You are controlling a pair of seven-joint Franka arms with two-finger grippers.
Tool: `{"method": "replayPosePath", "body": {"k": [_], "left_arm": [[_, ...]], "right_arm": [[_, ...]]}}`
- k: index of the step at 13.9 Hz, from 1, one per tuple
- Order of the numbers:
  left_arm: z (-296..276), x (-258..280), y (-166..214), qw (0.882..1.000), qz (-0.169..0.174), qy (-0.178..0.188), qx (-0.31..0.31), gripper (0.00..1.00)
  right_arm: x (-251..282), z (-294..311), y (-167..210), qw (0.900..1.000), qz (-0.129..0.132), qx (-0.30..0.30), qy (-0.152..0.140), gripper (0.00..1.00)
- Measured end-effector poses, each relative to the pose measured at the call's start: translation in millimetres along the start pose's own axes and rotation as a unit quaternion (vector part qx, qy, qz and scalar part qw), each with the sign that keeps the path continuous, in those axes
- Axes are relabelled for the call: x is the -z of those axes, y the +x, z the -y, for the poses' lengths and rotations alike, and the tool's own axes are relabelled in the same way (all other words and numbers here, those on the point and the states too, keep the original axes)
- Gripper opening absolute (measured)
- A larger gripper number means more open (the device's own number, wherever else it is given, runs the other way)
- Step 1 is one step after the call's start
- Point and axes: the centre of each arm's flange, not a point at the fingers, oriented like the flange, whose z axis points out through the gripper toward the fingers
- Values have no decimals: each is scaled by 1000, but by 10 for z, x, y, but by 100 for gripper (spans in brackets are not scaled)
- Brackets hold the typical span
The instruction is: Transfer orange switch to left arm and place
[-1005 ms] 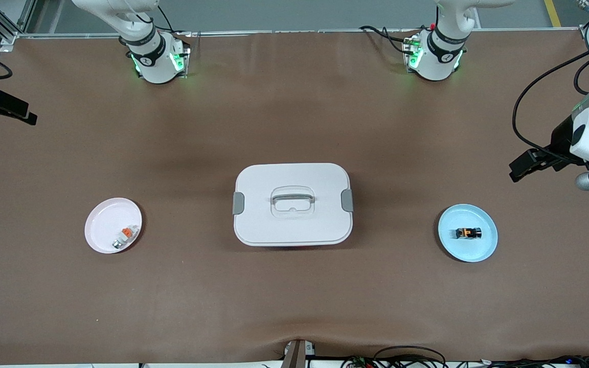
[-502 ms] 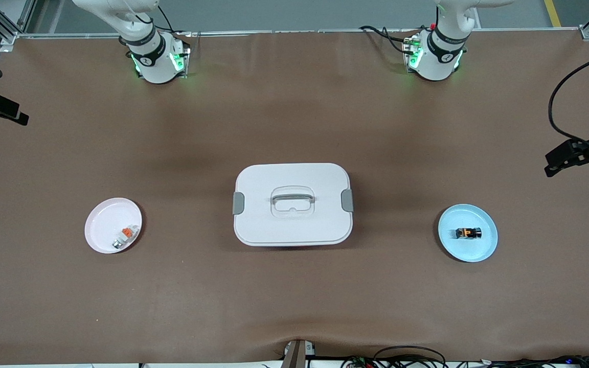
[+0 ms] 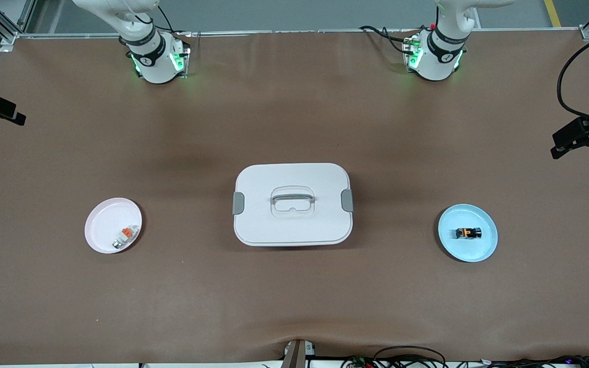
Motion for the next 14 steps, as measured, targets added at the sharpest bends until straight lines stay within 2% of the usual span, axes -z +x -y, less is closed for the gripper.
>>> {"method": "replayPosePath", "body": {"k": [7,11,14], "left_arm": [[-5,-130,-63,1000,28,-1,-2,100],[0,-134,-75,1000,29,-1,-2,100],[60,-124,-82,1000,28,-10,3,100]], "right_arm": [[-1,-45,5,1000,-1,-4,-2,100],[1,336,17,998,-14,29,-60,100],[2,342,19,998,-15,27,-55,100]]}}
